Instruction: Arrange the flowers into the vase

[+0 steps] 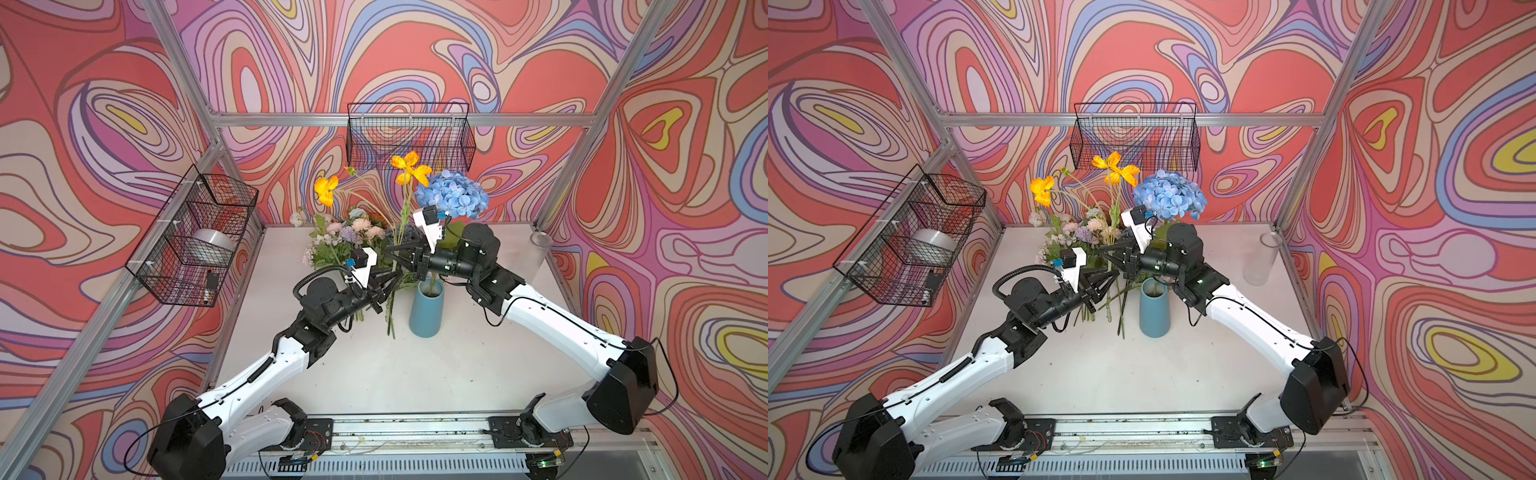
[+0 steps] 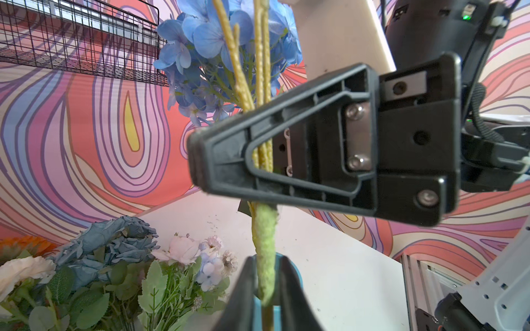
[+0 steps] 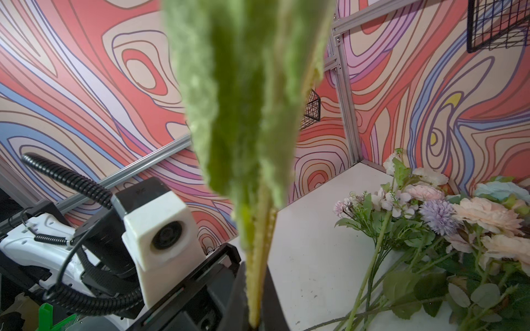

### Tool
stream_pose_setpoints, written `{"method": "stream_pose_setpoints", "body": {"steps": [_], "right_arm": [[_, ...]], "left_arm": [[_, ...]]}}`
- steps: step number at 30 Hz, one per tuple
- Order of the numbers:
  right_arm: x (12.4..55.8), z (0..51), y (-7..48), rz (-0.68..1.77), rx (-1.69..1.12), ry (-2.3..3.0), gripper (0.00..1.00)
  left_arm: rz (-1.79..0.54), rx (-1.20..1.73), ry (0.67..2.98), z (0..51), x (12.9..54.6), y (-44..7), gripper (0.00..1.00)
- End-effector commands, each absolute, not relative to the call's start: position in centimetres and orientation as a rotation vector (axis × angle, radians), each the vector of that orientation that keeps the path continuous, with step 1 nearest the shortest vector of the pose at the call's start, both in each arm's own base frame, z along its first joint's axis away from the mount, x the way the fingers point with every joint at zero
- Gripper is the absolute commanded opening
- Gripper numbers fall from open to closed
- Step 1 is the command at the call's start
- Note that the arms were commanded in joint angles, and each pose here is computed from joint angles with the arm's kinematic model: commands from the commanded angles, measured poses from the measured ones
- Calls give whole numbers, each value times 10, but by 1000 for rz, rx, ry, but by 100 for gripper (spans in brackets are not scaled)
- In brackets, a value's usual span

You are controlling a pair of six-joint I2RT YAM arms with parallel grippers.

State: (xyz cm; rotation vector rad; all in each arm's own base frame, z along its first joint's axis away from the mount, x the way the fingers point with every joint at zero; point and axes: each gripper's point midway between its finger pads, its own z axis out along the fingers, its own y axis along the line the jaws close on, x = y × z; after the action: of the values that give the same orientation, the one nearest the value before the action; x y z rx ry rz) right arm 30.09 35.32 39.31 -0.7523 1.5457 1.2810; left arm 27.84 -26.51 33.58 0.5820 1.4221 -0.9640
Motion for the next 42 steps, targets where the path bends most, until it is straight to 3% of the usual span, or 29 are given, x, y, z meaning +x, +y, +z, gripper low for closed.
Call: {"method": "stream_pose_setpoints", "body": {"steps": [1,3,6,16,24,34,42], "right_arm": [[298,391,350,1257,-756,1552,0],[297,395,346,1224,-757,1546,0],[295,405,335,1142,-756,1537,0],[279,462,291,894,-726,1422,0],[271,497,250,686,-629,1299,0],[296,455,243,607,-538,1385,0],[315,384,259,700,-481,1553,0]], "left_arm": [[-934,524,1356,359,278,-255,75],[-899,439,1341,362,281,-241,90],[-837,300,1324,365,286,-215,98],[-797,-158,1483,309,337,-142,100],[-797,-305,1597,253,352,-133,100],[-811,-286,1653,238,359,-143,100],[-530,-363,1688,234,358,-99,100]]}}
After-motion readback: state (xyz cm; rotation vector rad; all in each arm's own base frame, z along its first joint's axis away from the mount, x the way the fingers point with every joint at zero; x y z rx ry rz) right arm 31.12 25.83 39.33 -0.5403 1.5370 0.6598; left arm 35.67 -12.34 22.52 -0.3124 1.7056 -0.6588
